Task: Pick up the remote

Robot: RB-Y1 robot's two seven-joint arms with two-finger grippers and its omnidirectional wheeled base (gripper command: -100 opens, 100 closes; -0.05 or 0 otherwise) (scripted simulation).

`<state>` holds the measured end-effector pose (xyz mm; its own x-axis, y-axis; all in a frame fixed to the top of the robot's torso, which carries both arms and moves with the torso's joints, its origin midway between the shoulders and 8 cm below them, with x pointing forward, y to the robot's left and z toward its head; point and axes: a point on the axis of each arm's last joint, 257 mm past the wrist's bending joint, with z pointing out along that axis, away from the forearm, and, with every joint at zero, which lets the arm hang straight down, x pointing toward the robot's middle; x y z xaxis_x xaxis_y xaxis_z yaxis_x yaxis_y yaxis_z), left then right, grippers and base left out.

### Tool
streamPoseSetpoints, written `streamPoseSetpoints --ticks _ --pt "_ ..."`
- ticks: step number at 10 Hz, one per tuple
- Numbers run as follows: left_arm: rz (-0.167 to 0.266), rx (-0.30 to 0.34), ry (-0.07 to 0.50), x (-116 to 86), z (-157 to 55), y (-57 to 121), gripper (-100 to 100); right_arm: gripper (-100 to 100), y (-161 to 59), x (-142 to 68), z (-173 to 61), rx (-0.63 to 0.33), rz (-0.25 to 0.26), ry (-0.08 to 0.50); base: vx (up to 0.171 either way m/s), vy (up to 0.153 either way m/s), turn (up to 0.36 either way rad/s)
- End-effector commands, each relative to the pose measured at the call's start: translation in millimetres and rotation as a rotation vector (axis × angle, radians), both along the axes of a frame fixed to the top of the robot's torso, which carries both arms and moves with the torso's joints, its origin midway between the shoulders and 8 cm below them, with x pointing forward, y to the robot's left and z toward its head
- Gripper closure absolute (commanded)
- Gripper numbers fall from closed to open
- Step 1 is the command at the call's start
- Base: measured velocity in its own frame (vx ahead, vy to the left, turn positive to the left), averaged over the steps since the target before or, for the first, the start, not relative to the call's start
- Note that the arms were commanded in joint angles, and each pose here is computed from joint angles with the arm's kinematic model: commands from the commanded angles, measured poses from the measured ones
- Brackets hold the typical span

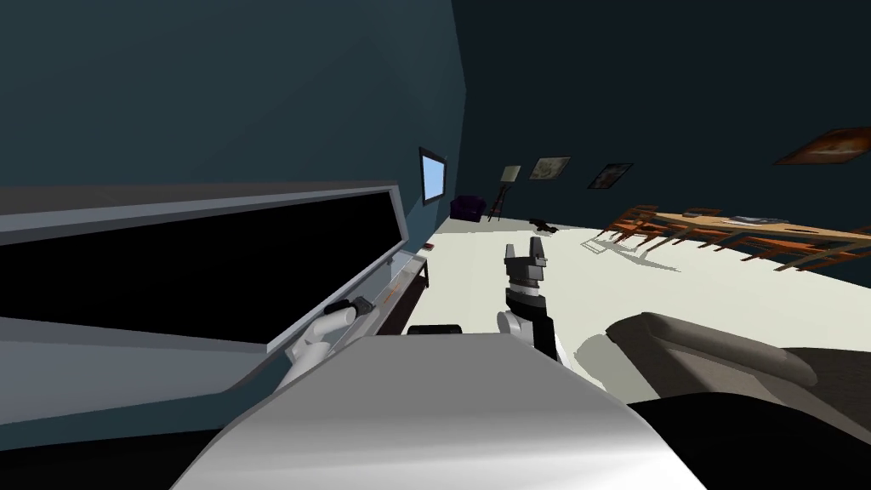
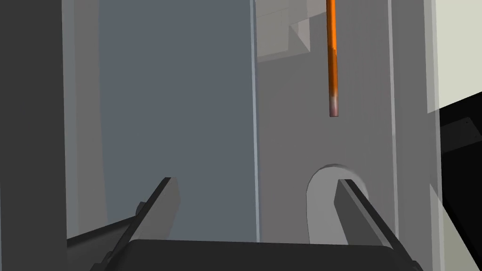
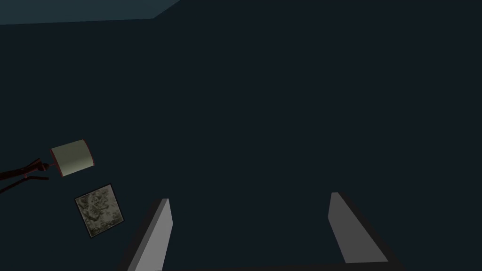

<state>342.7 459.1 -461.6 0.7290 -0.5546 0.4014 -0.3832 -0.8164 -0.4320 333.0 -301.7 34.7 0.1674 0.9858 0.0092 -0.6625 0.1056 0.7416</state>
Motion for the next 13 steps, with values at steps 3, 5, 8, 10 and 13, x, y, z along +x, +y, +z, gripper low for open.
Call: streamPoseSetpoints --ticks 3,5,8,10,13 --pt "0.057 -0.083 0.112 -28.7 -25.7 -2.1 -100 0 0.0 0.0 0.0 0.000 0.000 0.000 -0.022 0.043 -0.114" --pt "0.080 -0.120 0.169 -43.9 -37.6 -5.3 -100 0 0.0 0.0 0.0 0.000 0.000 0.000 -0.018 0.047 -0.093" --pt "0.121 -0.180 0.254 -68.1 -55.0 -10.9 -100 0 0.0 0.0 0.0 0.000 0.000 0.000 -0.026 0.052 -0.106" --pt "0.138 -0.210 0.302 -81.8 -62.8 -15.3 -100 0 0.0 0.0 0.0 0.000 0.000 0.000 -0.019 0.044 -0.062" --pt "0.179 -0.276 0.399 -110.4 -77.9 -25.5 -100 0 0.0 0.0 0.0 0.000 0.000 0.000 -0.028 0.062 -0.099"
